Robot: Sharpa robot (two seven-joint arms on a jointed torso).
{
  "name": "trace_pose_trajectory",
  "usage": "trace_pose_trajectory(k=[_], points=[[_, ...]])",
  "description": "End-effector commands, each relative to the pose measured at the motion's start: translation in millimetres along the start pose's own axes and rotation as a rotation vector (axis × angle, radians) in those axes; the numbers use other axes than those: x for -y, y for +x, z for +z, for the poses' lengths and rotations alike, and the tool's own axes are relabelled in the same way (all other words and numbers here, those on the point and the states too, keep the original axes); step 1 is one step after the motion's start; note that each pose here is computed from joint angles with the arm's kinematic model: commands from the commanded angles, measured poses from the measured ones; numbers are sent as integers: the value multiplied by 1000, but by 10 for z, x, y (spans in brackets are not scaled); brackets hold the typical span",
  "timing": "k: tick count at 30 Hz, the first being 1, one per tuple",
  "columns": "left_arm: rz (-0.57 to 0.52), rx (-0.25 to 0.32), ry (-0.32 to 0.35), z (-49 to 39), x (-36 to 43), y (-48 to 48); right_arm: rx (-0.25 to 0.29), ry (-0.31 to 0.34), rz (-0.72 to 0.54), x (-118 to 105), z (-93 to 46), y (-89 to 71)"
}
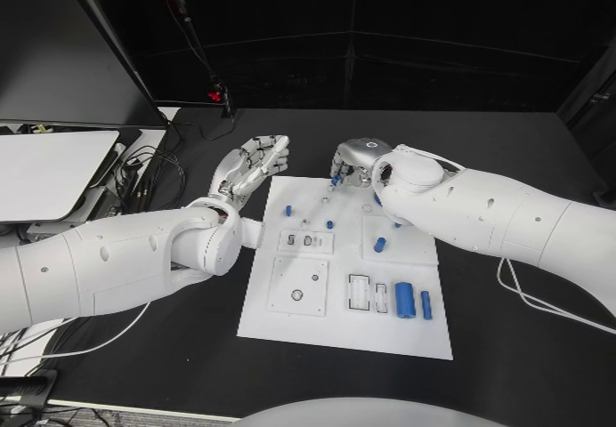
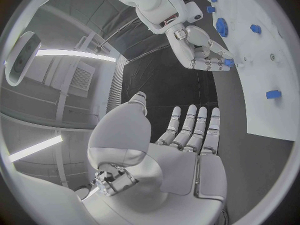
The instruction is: Assemble the parts on the task board
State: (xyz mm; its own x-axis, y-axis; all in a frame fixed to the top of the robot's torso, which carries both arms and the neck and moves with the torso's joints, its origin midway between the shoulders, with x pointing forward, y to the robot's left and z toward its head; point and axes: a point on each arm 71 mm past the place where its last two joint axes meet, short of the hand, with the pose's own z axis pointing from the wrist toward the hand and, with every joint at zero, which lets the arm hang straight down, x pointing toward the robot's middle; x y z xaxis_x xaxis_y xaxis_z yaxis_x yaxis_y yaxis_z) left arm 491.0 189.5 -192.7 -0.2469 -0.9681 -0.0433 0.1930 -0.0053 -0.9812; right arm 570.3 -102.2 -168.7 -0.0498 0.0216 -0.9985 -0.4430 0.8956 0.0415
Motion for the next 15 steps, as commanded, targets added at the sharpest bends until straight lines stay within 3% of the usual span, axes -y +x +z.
trace_pose_trajectory(k=[1, 15], points=[[-7, -17, 238, -15, 171, 17, 0, -11, -8, 5, 13, -11], [-8, -20, 237, -11, 166, 31, -2, -14, -11, 6, 42, -3]])
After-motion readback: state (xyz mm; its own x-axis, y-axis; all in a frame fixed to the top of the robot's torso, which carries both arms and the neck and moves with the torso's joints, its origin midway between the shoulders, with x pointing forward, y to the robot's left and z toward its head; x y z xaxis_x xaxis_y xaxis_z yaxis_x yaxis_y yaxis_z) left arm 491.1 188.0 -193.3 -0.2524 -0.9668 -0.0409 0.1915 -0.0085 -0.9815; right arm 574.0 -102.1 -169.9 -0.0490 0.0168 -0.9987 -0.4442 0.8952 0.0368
